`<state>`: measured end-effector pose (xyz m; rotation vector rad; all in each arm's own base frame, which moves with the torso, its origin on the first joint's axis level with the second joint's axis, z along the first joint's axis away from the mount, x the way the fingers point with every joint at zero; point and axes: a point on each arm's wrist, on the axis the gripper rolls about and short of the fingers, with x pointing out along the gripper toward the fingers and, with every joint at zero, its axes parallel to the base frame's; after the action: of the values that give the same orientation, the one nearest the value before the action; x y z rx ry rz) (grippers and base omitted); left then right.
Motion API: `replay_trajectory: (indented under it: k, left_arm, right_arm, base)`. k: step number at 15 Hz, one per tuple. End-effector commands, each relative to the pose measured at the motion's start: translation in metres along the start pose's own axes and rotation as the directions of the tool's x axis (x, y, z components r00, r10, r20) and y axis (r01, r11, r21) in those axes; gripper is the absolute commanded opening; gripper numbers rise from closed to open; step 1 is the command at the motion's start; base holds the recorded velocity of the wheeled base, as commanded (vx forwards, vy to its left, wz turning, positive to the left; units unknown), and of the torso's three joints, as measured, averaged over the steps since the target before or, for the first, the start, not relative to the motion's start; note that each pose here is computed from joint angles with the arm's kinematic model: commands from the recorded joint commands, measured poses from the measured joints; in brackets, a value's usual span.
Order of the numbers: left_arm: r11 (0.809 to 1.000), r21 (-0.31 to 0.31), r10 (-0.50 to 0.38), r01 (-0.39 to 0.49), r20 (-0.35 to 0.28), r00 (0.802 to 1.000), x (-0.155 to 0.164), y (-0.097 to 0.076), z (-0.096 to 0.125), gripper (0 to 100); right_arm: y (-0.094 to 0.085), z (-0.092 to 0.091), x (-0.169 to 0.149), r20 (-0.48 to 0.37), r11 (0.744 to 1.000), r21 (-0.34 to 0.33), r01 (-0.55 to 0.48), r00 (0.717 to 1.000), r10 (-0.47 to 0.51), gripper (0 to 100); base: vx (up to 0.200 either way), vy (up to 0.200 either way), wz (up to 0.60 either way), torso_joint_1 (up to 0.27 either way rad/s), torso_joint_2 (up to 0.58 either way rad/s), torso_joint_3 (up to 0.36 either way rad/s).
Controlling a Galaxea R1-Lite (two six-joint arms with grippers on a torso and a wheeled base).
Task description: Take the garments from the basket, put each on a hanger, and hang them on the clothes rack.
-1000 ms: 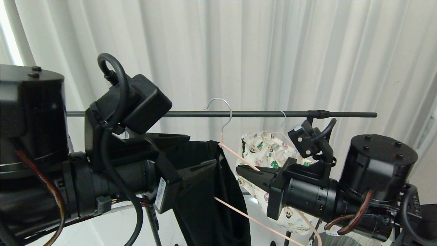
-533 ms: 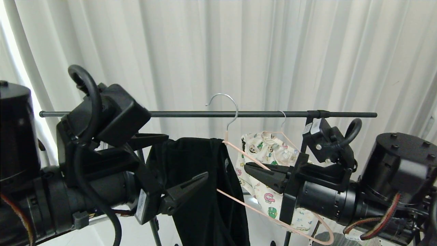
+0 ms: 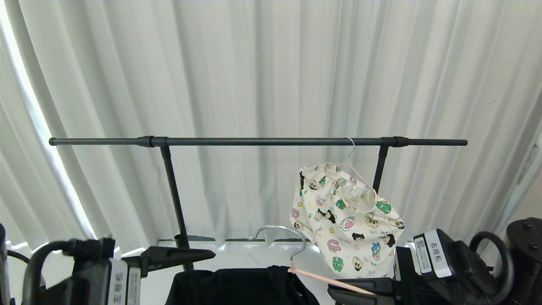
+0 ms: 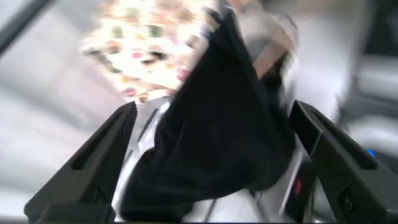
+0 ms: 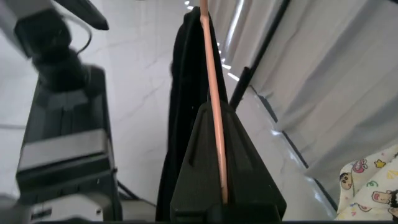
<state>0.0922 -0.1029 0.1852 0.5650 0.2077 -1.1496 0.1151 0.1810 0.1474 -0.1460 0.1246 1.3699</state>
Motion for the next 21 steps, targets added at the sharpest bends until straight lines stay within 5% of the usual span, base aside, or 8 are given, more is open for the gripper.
replay_trajectory:
  k: [1, 4, 9, 10, 18, 19, 21]
  left_arm:
    - [0.998, 0.021, -0.055, 0.056, -0.03, 0.998, 0.002, -0.008, -0.014, 100]
    - [0.997, 0.003, -0.078, 0.078, -0.067, 0.995, 0.014, -0.004, -0.015, 100]
    - [0.993, -0.022, -0.119, 0.117, -0.096, 0.988, 0.019, -0.007, -0.023, 100]
    - [0.992, -0.025, -0.127, 0.125, -0.098, 0.987, 0.019, -0.008, -0.024, 0]
    - [0.994, -0.039, -0.109, 0.105, -0.115, 0.987, 0.023, -0.003, -0.025, 0]
    - [0.994, -0.039, -0.104, 0.1, -0.114, 0.988, 0.022, -0.002, -0.025, 0]
    - [0.994, -0.039, -0.102, 0.098, -0.113, 0.988, 0.022, -0.002, -0.024, 0]
  right_arm:
    - [0.012, -0.002, -0.001, -0.006, 0.999, -0.014, -0.05, 0.999, 0.05, 0]
    - [0.029, 0.001, 0.006, 0.001, 0.992, -0.033, -0.126, 0.992, 0.126, 0]
    - [0.033, 0.006, 0.006, 0.021, 0.989, -0.046, -0.138, 0.99, 0.139, 0]
    - [0.033, 0.008, 0.005, 0.026, 0.99, -0.048, -0.133, 0.991, 0.134, 0]
    - [0.037, 0.009, 0.005, 0.03, 0.994, -0.059, -0.097, 0.995, 0.099, 0]
    - [0.037, 0.008, 0.005, 0.024, 0.995, -0.058, -0.084, 0.996, 0.085, 100]
    - [0.037, 0.007, 0.005, 0.021, 0.995, -0.057, -0.081, 0.996, 0.082, 100]
  base:
    - [0.0, 0.0, 0.0, 0.0, 0.0, 0.0]
    - [0.0, 0.0, 0.0, 0.0, 0.0, 0.0]
    - [0.0, 0.0, 0.0, 0.0, 0.0, 0.0]
    - [0.0, 0.0, 0.0, 0.0, 0.0, 0.0]
    - [0.0, 0.0, 0.0, 0.0, 0.0, 0.0]
    - [0.0, 0.0, 0.0, 0.0, 0.0, 0.0]
    - [0.0, 0.0, 0.0, 0.0, 0.0, 0.0]
